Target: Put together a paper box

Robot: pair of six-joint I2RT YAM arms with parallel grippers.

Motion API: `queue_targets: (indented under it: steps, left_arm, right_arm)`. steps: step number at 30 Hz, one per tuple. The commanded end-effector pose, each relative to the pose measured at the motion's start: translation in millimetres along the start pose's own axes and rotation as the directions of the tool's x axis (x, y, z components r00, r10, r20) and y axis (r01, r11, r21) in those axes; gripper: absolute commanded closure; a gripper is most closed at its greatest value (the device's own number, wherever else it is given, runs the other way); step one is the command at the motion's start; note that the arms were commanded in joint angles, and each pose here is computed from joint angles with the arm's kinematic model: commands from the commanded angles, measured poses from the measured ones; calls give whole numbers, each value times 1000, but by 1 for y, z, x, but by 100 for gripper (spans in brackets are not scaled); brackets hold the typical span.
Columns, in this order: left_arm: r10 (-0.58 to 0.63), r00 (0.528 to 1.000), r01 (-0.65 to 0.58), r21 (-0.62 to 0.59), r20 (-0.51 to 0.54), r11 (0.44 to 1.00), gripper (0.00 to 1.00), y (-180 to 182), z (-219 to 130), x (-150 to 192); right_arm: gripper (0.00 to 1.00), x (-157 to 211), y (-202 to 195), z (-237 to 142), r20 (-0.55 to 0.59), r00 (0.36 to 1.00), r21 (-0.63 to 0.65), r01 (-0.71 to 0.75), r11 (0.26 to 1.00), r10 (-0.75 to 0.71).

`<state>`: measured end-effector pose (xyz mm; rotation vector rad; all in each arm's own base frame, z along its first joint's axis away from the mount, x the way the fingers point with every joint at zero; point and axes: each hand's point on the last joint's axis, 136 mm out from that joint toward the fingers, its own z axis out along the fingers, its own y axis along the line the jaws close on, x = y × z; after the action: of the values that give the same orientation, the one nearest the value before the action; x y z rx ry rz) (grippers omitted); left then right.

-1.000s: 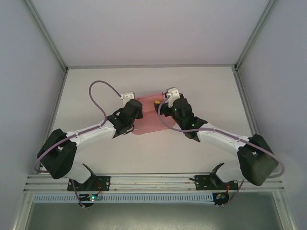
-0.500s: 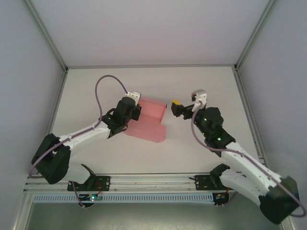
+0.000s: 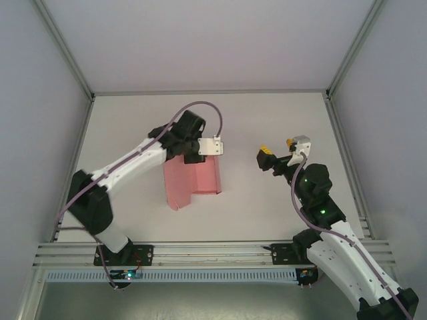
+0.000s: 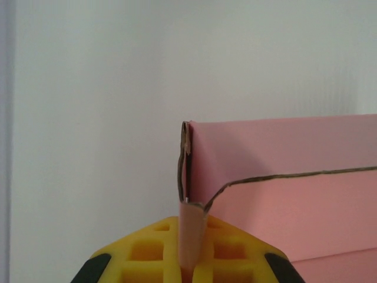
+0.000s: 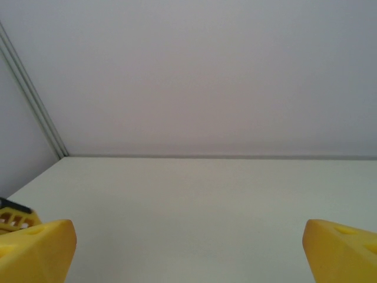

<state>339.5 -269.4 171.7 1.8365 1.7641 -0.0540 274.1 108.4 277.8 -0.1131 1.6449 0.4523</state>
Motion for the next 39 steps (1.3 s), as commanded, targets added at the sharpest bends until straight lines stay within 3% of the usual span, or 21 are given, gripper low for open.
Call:
queue_targets:
  steps: [1,4,9,13,19,23,25,28,31,32,34,37,39]
  left_arm:
    - [158,973,-115,242,-168,964,100,-29,15,34]
    - [244,955,-191,280,-170,941,100,-20,35,30]
    - [381,924,-350,323,-34,879,100,-19,65,8]
    - [432,902,-410,325,2,853,100,-21,94,-13]
    - [511,857,-489,410,61,770,100,-52,120,-31]
    - [594,796,-576,448,118,683,100,-76,123,-37]
    - [602,788,-590,441,132,676,100,-77,122,-42]
    - [582,803,-575,427,130,698,85,-75,118,-48]
    - [552,823,-554,408,134,726,59,-73,110,-55]
    - [540,830,-547,399,142,736,45,-72,105,-58]
    - [514,842,-535,371,162,759,34,-69,96,-67]
    - [480,851,-525,314,212,791,0,-65,78,-83]
    - [458,851,-517,260,255,815,0,-60,62,-97]
  right_arm:
    - [2,16,0,2,-61,998,-16,-9,1000,8]
    - [2,20,-3,2,-75,997,-5,-10,1000,10]
    - [2,24,-14,-3,-87,996,44,-13,999,16]
    - [2,29,-28,-10,-89,995,112,-22,993,33]
    - [2,41,-50,-18,-82,993,195,-64,979,81]
    - [2,46,-60,-24,-83,992,229,-76,970,97]
    - [2,49,-63,-24,-86,991,235,-84,968,106]
    - [2,54,-66,-25,-102,988,246,-92,965,120]
    - [2,57,-70,-26,-113,986,261,-91,961,124]
    - [2,58,-71,-27,-117,985,265,-92,960,126]
    - [2,58,-74,-28,-121,983,281,-97,955,136]
    - [2,60,-81,-29,-126,979,322,-112,940,160]
    - [2,62,-85,-29,-143,976,345,-108,932,166]
